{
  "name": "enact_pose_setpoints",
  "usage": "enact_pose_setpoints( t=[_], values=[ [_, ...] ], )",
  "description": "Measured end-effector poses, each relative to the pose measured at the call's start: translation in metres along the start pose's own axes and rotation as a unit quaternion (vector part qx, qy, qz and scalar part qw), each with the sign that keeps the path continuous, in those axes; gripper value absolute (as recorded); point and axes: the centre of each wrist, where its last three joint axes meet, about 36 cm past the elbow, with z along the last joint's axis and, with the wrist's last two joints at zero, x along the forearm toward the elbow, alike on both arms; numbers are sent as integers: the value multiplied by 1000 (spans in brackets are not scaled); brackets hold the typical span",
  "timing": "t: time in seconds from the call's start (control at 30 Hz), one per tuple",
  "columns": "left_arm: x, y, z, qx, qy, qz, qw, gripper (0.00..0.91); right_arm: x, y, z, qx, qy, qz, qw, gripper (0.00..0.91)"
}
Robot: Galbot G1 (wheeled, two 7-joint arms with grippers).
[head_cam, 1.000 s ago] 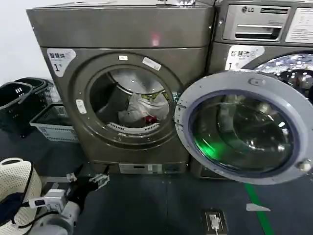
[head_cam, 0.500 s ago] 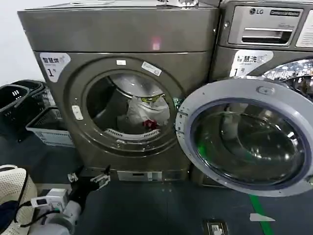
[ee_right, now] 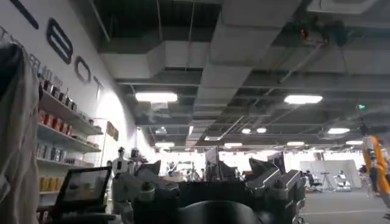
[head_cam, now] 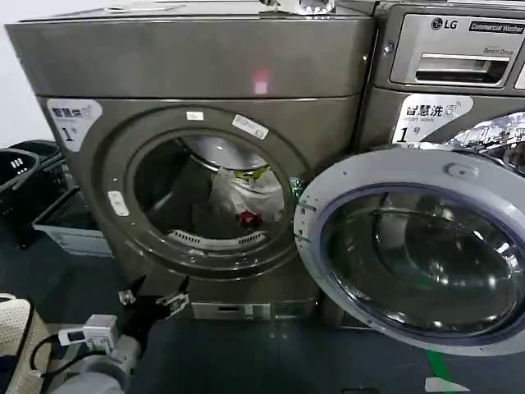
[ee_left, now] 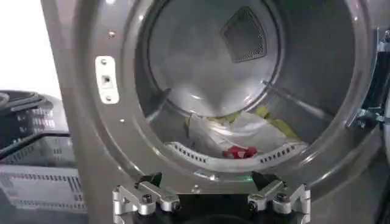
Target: Grasp the clothes from the dryer.
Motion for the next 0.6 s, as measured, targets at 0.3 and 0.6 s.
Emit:
enact_pose_setpoints(
  t=[0.3,0.6],
  values=[
    [0,-2,1,2,2,4,1000,907,2,-1,1,1,2,1,1000,907],
    [-1,-2,2,3,4,7,1000,907,5,-3,4,1,5,3,1000,907]
  ],
)
